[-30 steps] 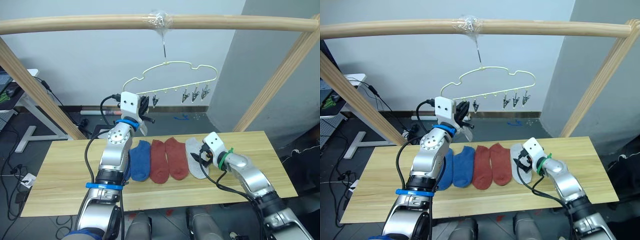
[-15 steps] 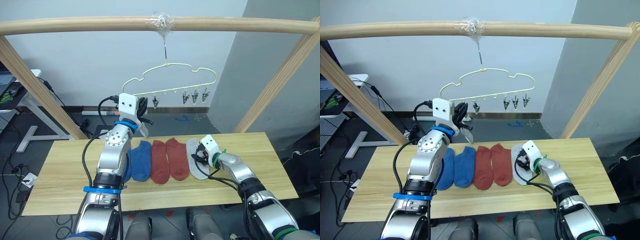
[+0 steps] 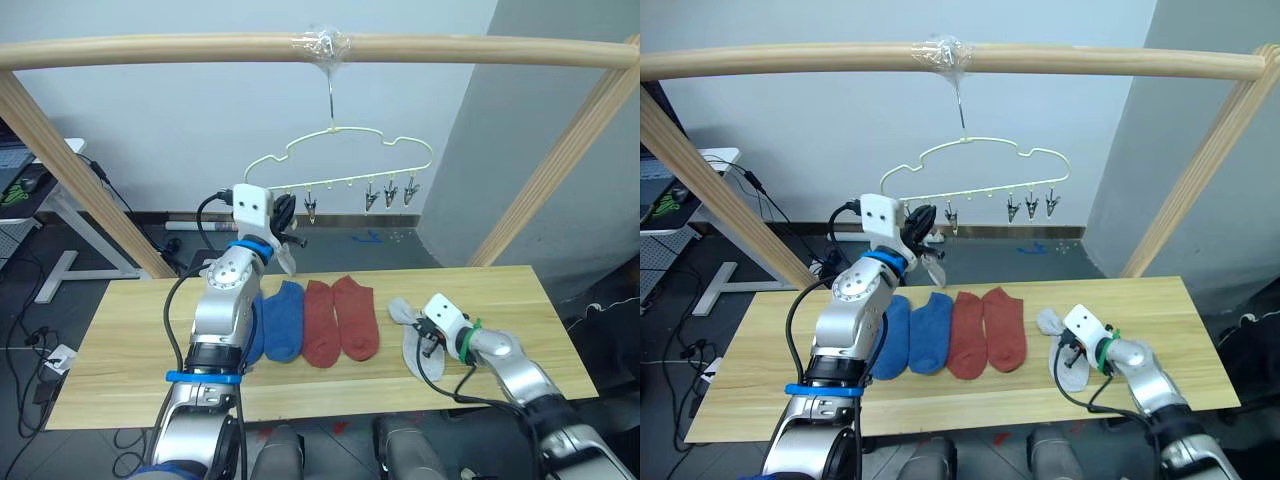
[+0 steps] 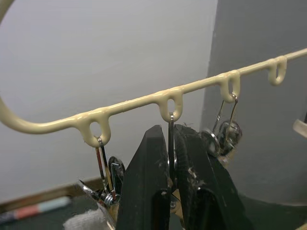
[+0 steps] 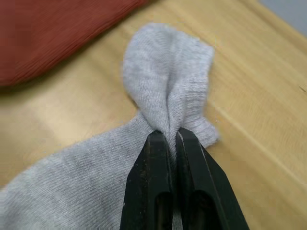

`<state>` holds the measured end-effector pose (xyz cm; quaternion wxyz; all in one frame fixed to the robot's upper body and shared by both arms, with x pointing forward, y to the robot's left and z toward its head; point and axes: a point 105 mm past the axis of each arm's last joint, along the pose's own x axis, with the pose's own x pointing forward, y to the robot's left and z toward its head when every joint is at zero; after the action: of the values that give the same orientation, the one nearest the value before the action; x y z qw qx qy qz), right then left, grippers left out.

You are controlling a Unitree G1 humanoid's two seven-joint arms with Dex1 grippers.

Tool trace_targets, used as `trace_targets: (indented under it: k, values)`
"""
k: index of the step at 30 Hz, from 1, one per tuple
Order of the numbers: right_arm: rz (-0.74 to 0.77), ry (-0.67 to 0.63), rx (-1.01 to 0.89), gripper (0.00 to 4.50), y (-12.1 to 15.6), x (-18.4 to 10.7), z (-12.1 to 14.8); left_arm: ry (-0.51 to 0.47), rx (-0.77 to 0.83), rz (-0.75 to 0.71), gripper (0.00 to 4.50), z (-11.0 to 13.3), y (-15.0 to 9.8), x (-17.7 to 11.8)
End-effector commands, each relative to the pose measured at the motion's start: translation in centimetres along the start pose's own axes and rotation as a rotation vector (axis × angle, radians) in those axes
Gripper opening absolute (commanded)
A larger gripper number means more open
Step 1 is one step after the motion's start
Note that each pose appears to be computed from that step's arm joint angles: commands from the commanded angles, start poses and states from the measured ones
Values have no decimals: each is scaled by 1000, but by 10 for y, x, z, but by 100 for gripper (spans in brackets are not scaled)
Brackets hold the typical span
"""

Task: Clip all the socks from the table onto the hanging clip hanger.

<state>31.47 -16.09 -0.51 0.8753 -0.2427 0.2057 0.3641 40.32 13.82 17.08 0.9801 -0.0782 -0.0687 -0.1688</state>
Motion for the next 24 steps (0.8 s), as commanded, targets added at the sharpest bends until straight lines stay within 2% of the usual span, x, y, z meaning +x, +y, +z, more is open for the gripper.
trace_targets:
  k: [1, 5, 13, 18, 24]
  values:
    - [35, -247, -98, 3, 4, -19, 76, 55, -332, -46, 0, 1, 1, -4]
    - [67, -341, -148, 3, 22, -29, 120, 146, -623, -108, 0, -4, -6, -10]
    - [75, -436, -110, 3, 37, -22, 169, 164, -824, -208, 0, 8, -28, -13]
    - [83, -445, -111, 3, 41, -15, 180, 172, -871, -229, 0, 9, -34, -15]
    - [64, -477, -120, 3, 36, -12, 196, 195, -855, -292, 0, 12, -43, -22]
